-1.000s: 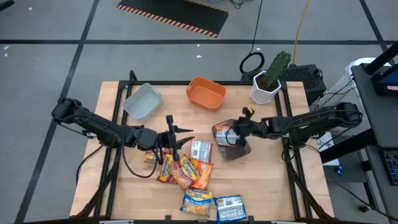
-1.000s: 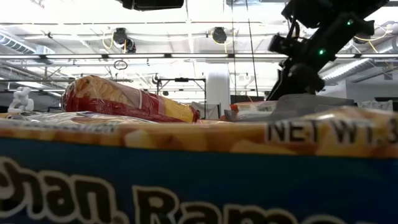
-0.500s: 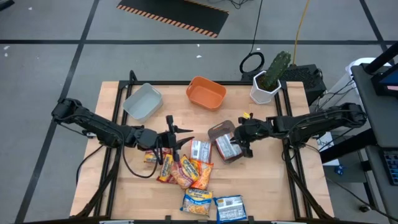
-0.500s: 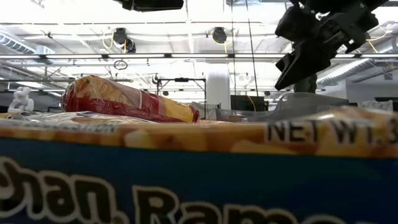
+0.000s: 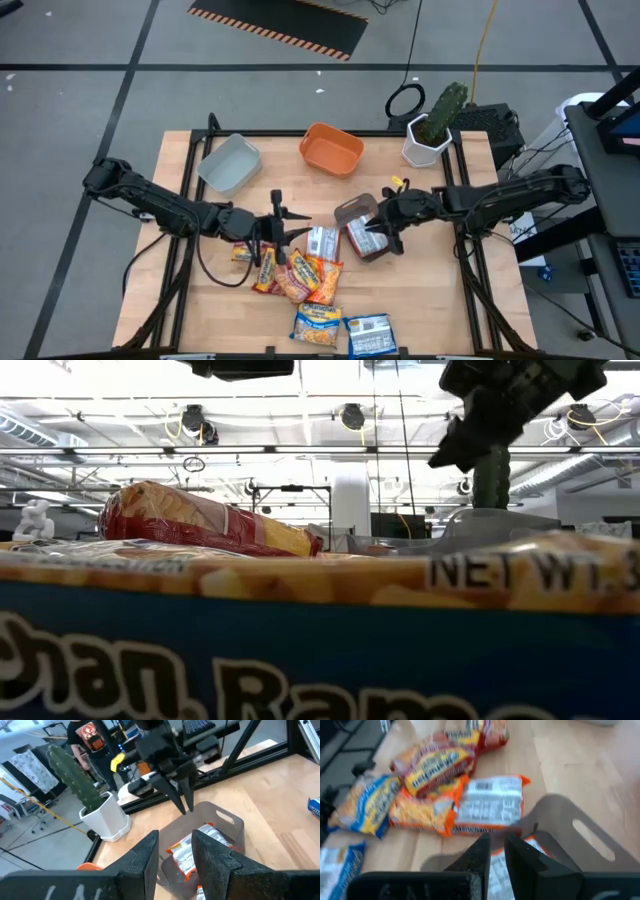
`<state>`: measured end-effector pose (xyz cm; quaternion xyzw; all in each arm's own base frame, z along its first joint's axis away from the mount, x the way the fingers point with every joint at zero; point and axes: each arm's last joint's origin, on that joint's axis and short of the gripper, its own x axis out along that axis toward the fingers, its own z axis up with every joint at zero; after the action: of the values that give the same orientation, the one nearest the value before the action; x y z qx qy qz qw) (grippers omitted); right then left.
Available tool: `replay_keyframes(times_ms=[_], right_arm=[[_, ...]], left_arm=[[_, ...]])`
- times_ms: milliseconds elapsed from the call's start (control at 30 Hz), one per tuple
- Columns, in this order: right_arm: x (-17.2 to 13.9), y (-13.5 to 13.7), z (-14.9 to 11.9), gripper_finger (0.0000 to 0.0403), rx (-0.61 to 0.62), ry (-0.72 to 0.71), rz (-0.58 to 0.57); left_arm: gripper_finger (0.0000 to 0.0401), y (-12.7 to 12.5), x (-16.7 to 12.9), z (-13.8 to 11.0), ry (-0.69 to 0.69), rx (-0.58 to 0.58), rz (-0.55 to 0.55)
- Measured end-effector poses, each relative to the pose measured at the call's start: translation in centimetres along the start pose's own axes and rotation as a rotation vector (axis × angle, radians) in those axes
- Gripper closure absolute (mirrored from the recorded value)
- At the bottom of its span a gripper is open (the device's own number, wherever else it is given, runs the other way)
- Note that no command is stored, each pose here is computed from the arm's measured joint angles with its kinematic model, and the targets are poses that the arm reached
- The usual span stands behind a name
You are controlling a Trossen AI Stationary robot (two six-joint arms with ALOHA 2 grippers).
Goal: Sort Maruchan noodles
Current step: Put the bottom right red noodle pack into the orange bin
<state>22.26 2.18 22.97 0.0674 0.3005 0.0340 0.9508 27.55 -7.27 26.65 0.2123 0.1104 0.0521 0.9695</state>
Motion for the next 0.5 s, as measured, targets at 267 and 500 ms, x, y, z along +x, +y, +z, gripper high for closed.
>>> replay_keyframes(times_ms=[267, 500], right_arm=[[-0.5, 0.3, 1.6, 0.0355, 0.031, -0.080, -0.092], [0.0, 0.9, 3.1, 0.0355, -0.028, -0.239, -0.067]], left_arm=[[0.0278, -0.2, 0.0, -0.5, 0.048, -0.069, -0.017], [0.0278, -0.9, -0.3, -0.9, 0.089, -0.147, -0.090]])
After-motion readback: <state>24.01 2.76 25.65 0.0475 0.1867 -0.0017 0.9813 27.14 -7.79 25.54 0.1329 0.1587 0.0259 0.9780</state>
